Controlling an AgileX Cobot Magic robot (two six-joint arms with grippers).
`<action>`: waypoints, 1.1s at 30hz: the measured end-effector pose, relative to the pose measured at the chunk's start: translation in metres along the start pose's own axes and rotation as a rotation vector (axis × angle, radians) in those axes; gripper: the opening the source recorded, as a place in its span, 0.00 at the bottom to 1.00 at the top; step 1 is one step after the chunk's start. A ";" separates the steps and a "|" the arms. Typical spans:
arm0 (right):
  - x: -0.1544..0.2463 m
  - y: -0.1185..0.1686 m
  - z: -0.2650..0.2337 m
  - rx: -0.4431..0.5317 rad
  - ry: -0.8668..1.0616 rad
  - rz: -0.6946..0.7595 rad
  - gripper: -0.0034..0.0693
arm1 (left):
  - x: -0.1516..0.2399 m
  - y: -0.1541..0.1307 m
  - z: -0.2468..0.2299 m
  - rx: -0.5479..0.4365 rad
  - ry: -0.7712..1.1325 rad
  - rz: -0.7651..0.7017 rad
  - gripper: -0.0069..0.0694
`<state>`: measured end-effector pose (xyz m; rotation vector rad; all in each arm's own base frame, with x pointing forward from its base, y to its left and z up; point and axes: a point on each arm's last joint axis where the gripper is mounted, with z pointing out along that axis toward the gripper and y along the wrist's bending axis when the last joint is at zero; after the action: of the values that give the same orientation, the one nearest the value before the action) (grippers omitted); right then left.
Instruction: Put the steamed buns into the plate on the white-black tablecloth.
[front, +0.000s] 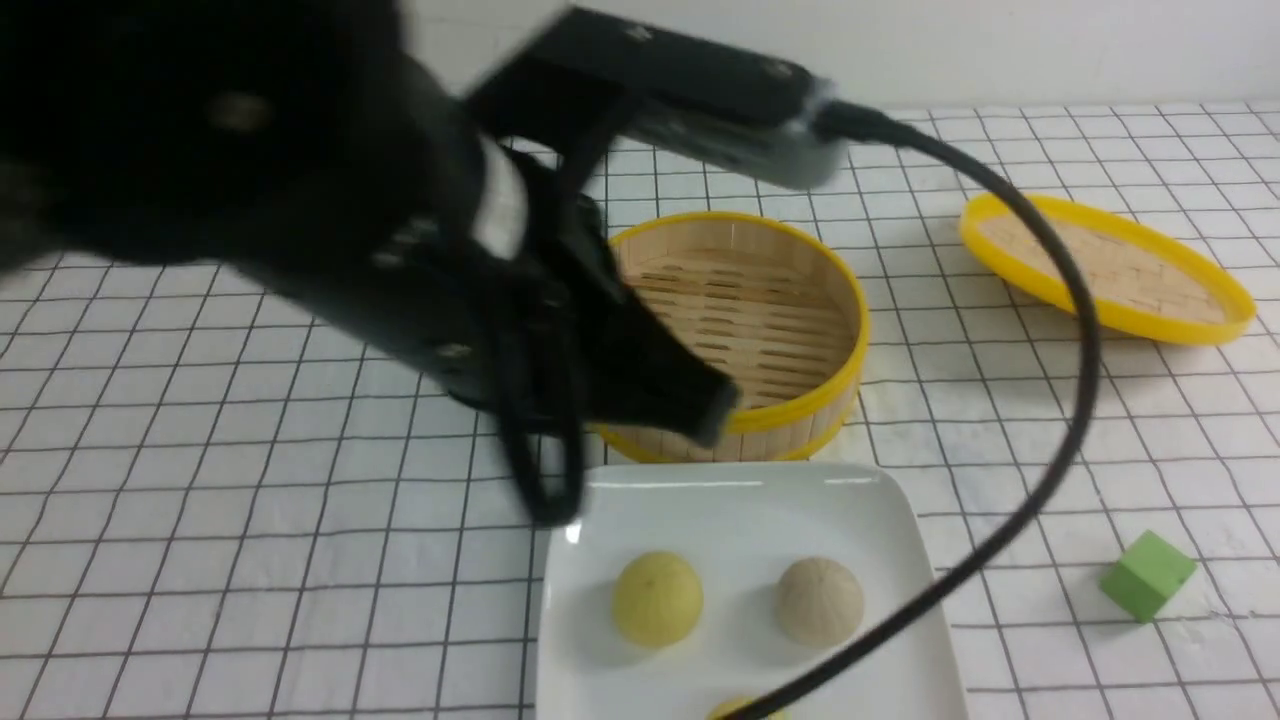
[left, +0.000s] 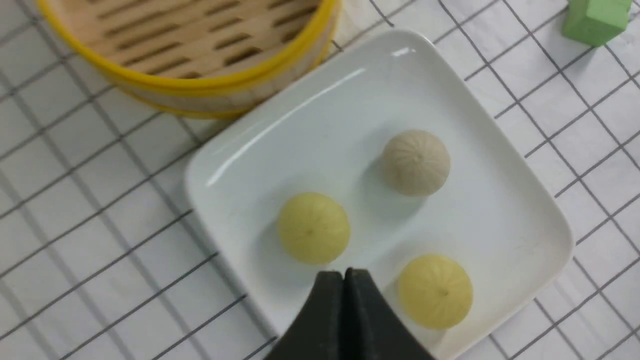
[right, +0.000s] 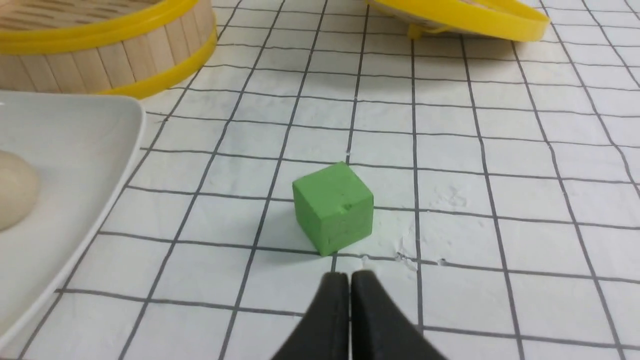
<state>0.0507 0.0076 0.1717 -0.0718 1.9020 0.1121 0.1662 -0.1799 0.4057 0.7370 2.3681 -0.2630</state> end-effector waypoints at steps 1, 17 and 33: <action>0.000 0.000 0.000 0.006 0.000 0.002 0.08 | 0.007 0.008 -0.019 -0.026 -0.010 -0.022 0.09; 0.000 -0.002 0.000 0.046 -0.004 0.016 0.11 | 0.244 0.093 -0.125 0.111 -0.633 -0.491 0.09; 0.000 -0.003 0.000 0.050 -0.006 0.015 0.14 | 0.175 0.047 -0.046 0.191 -0.549 -0.251 0.09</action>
<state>0.0511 0.0048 0.1719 -0.0234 1.8989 0.0746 0.0569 -0.0474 0.3314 0.3813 1.9162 -0.7102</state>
